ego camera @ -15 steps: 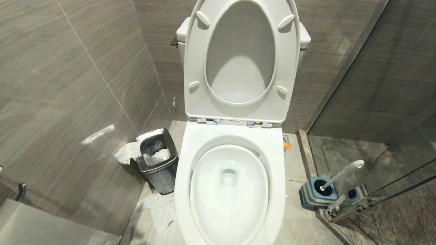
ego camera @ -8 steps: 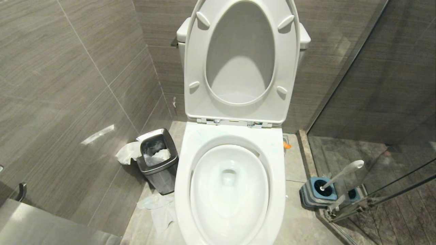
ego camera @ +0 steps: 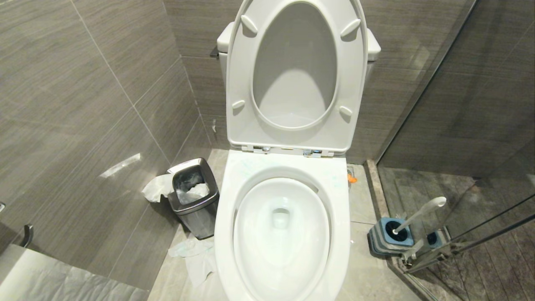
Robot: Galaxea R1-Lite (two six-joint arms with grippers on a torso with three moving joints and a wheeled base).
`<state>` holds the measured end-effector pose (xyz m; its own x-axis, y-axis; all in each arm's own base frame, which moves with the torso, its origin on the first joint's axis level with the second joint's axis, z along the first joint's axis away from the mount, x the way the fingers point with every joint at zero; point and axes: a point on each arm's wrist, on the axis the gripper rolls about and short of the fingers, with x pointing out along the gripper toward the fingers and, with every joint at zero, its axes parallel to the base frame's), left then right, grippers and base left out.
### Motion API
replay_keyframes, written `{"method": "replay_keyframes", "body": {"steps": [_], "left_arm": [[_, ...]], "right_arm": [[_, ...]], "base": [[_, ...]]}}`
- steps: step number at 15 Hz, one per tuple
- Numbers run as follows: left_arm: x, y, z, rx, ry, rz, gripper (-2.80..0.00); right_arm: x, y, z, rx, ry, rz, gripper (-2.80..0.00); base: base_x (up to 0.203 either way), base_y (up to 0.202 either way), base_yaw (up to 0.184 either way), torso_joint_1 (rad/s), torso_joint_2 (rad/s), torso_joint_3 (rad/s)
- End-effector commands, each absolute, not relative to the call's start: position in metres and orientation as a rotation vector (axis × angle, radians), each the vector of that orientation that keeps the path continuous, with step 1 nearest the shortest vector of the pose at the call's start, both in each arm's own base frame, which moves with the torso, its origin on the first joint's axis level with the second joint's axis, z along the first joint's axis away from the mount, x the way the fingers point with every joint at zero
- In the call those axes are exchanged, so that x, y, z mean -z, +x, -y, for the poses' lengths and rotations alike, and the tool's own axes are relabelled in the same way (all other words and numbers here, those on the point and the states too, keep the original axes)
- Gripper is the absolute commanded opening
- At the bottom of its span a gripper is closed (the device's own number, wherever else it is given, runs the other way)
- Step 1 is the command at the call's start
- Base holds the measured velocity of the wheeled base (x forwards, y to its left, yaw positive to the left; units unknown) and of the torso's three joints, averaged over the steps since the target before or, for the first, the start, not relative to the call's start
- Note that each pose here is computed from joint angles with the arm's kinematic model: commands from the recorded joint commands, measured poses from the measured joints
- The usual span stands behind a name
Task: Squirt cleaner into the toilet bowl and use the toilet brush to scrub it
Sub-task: Pour in the cleaning agent
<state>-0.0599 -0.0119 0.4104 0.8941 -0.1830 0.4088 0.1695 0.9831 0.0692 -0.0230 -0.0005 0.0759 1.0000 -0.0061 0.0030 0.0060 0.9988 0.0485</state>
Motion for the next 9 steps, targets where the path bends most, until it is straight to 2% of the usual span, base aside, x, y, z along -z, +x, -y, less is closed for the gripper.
{"method": "replay_keyframes", "body": {"steps": [1, 9], "left_arm": [[-0.387, -0.099, 0.016, 0.174, 0.036, 0.448, -2.8], [-0.318, -0.132, 0.012, 0.181, 0.062, 0.427, -2.8]], "right_arm": [[-0.076, -0.023, 0.001, 0.006, 0.049, 0.003, -2.8], [-0.076, -0.023, 0.001, 0.006, 0.049, 0.002, -2.8]], "base": [[0.0, 0.0, 0.0, 0.0, 0.0, 0.0], [0.0, 0.0, 0.0, 0.0, 0.0, 0.0]]}}
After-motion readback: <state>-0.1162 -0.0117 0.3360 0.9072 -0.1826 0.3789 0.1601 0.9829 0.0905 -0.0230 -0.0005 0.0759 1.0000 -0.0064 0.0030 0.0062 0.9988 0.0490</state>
